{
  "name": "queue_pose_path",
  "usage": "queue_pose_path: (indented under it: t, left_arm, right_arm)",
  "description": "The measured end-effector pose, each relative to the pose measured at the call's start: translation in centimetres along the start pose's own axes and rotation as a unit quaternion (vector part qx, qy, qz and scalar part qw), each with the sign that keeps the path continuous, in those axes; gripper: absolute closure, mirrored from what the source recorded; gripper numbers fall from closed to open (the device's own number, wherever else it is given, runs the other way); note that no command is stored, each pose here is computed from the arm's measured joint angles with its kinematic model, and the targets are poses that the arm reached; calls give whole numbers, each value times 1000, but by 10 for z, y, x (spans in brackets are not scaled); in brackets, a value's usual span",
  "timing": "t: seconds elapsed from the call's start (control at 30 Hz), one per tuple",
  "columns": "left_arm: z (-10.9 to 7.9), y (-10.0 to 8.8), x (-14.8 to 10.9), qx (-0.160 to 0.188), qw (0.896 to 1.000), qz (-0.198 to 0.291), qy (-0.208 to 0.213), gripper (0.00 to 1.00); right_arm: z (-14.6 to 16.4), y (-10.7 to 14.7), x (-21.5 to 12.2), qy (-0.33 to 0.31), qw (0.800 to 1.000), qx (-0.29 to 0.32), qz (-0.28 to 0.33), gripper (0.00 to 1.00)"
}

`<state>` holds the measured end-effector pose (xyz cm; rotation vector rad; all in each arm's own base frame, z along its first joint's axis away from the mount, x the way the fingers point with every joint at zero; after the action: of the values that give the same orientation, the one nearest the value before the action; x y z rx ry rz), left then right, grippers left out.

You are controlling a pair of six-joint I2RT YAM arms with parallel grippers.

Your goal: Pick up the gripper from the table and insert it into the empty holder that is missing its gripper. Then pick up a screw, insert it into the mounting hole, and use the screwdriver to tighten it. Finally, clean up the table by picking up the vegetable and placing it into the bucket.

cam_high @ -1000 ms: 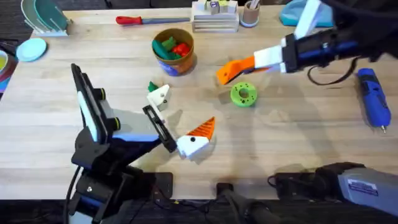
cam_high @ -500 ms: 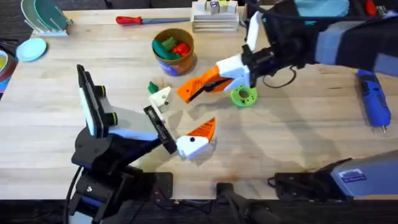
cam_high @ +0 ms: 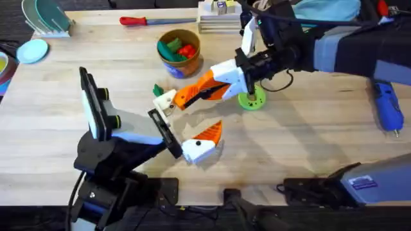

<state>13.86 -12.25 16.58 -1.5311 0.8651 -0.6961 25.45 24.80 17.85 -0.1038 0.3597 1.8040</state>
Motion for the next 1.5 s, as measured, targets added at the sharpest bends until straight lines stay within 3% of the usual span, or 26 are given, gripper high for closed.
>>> queue_pose_path:
  t: [0.23, 0.47, 0.6, 1.5]
  left_arm:
    - [1, 0, 0, -4, 1000, -1, -5, 8]
    - [11, -1, -1, -16, 999, -5, -41, 8]
    - [14, 0, -1, -28, 998, -4, -53, 8]
    - [21, -1, -2, -29, 996, -8, -79, 8]
  right_arm:
    - [4, -10, 13, 9, 1000, -1, -16, 993]
    - [7, -19, 29, 32, 998, 14, -53, 993]
    - [11, -12, 51, 48, 997, 25, -54, 993]
    - [16, -17, 56, 50, 995, 11, -80, 993]
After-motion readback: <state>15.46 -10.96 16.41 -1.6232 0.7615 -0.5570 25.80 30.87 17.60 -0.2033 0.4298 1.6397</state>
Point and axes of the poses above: each hand's point on the last joint's axis, 136 mm out from that joint toward the fingers, its own x axis out along the fingers, its own z axis along the line the jaws close on, y = z × x, the point moved 5 cm from there along -x, back along the fingers, and after that the axes turned 4 degrees about x, right-handed, at the moved point
